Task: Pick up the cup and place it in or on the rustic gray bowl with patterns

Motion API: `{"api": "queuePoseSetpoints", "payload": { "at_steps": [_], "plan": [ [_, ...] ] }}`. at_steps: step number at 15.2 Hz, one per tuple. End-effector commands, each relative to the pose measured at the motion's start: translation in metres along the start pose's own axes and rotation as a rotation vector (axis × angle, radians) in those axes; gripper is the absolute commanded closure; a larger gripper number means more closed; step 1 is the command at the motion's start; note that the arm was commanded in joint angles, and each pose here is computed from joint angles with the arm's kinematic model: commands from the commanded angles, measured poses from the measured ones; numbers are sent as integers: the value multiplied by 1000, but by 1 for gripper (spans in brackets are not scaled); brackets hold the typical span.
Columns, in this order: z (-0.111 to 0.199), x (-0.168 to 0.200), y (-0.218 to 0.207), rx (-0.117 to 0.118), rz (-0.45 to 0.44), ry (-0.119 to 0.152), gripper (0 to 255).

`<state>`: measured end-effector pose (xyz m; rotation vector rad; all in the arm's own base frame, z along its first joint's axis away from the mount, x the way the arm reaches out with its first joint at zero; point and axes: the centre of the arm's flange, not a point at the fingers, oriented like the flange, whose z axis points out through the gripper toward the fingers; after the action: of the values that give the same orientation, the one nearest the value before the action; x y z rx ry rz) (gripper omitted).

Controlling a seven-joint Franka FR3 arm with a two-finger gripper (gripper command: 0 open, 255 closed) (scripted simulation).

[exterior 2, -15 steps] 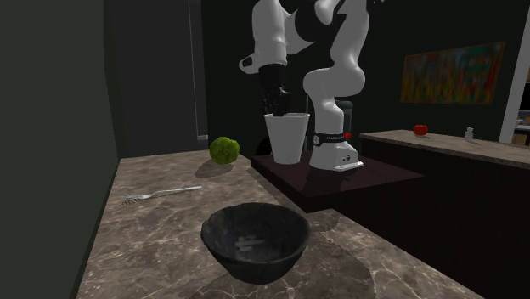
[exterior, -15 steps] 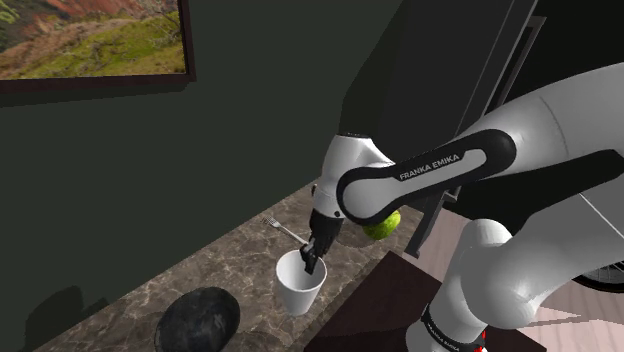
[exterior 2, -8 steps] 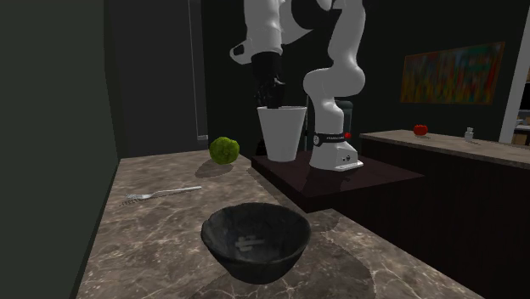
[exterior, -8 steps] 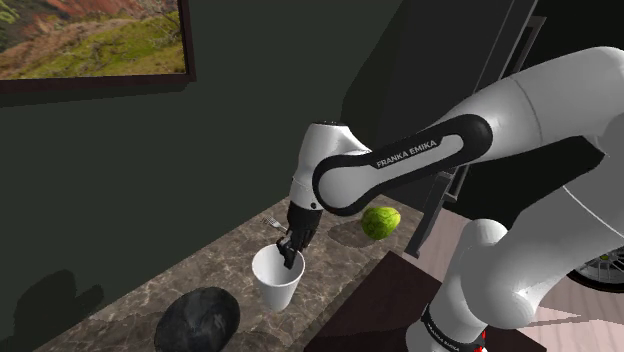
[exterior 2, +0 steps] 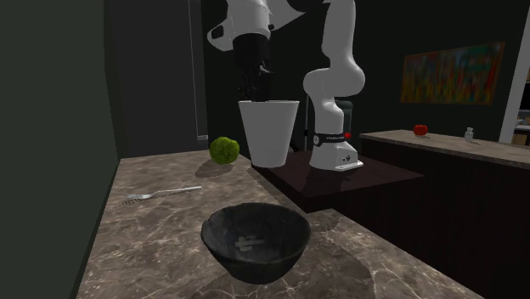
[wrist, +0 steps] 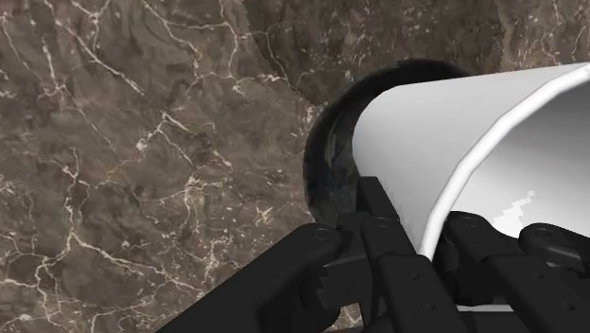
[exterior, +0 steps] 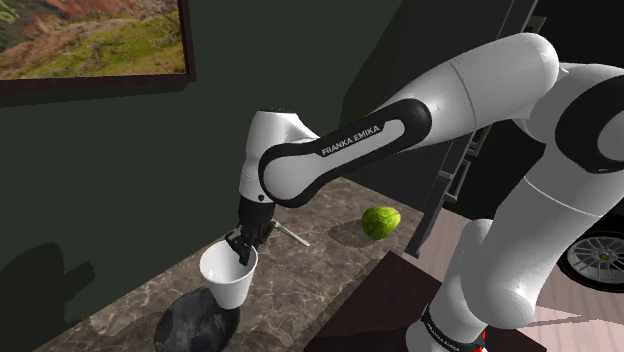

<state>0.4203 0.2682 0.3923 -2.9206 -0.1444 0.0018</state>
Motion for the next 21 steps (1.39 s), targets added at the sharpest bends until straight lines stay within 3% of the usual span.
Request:
{"api": "queuePoseSetpoints", "payload": {
  "at_steps": [1,5,21],
  "plan": [
    [5,18,-18,1,1,1,255],
    [6,56,-56,1,1,1,255],
    [89,55,-38,1,1,1,255]
  ]
}}
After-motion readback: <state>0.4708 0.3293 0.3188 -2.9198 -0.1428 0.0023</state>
